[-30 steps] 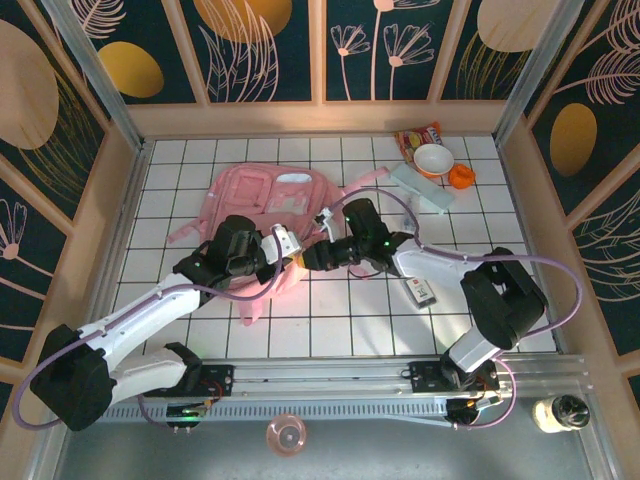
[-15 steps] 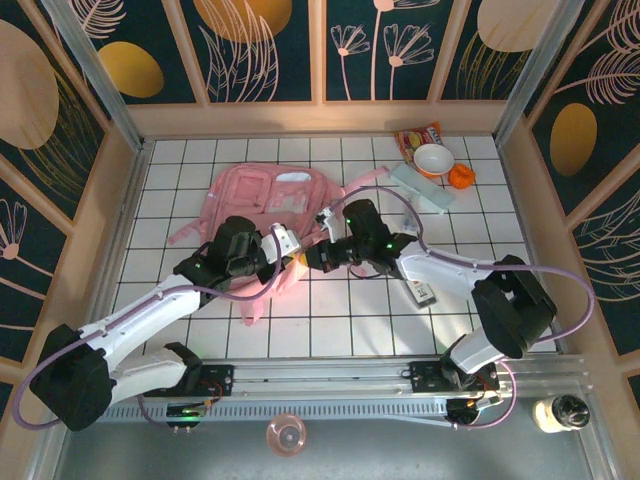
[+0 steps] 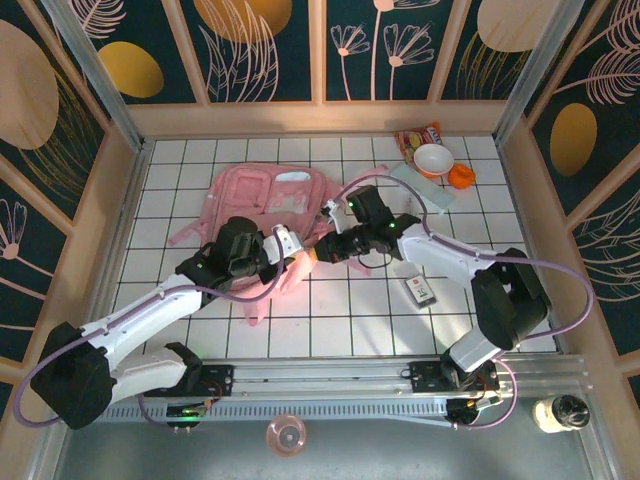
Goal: Pack books, pencil case, and school supplies into a backpack
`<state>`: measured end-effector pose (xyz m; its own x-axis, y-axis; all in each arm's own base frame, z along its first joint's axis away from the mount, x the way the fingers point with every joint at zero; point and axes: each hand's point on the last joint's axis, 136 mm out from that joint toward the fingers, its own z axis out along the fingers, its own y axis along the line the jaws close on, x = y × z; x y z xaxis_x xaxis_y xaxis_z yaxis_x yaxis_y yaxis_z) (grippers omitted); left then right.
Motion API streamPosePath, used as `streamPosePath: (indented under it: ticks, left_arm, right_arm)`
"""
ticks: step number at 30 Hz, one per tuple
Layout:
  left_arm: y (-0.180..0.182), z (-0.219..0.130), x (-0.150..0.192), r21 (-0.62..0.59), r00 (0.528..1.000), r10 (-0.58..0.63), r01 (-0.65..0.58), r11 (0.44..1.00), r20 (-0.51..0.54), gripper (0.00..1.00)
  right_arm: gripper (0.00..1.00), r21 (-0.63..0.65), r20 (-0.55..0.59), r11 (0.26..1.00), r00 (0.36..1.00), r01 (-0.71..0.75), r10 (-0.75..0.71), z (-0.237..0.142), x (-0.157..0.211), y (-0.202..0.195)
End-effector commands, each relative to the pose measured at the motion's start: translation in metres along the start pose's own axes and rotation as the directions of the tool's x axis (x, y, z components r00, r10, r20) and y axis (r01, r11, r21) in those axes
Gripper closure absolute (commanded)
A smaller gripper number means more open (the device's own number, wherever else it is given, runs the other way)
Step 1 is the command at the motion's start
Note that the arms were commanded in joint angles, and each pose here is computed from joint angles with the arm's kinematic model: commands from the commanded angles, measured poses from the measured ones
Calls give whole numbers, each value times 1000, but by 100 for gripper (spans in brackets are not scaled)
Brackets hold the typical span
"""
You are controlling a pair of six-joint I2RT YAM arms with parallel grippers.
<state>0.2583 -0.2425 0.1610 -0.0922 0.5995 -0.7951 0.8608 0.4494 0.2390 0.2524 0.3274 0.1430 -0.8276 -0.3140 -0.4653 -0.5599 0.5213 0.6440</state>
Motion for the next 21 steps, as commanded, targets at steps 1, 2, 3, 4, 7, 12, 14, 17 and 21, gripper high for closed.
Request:
streamPosePath:
  ticks: [1,2,3,4,7,12,14,17,21]
  left_arm:
    - [-3,-17,-9,23,999,33,-34,999,23,100]
    - [-4,-18,-9,27,999,35,-35,999,23,100]
    - [-5,-19,-9,29,999,37,-38,999,20,100]
    - [-5,-20,-9,29,999,40,-40,999,16,100]
    - [-3,-22,-5,14,999,43,-43,999,1,100]
    - [-3,-19,-8,11,999,25,-25,1000,30,100]
    - [-3,-16,-11,22,999,16,-17,1000,43,100]
    - [-6,-14,-14,43,998,12,-15,999,56,100]
    - [-7,-17,-23,49,996,16,-21,999,90,100]
  right_arm:
    - [100,311,3,949,999,-47,49,-13,-5,-77]
    - [100,343,3,938,999,-44,46,-12,-7,-84]
    - [100,380,4,924,999,-47,49,-13,-8,-92]
    - [100,413,5,910,999,-46,48,-15,-10,-99]
    - [100,394,-14,919,1000,-8,15,-10,-14,-97]
    - [100,0,24,991,991,135,-135,3,-12,-17]
    - [100,-118,27,983,990,143,-141,2,-6,5]
    - [100,-207,32,971,993,119,-115,1,-3,19]
    - [88,-242,38,969,998,59,-51,8,-4,15]
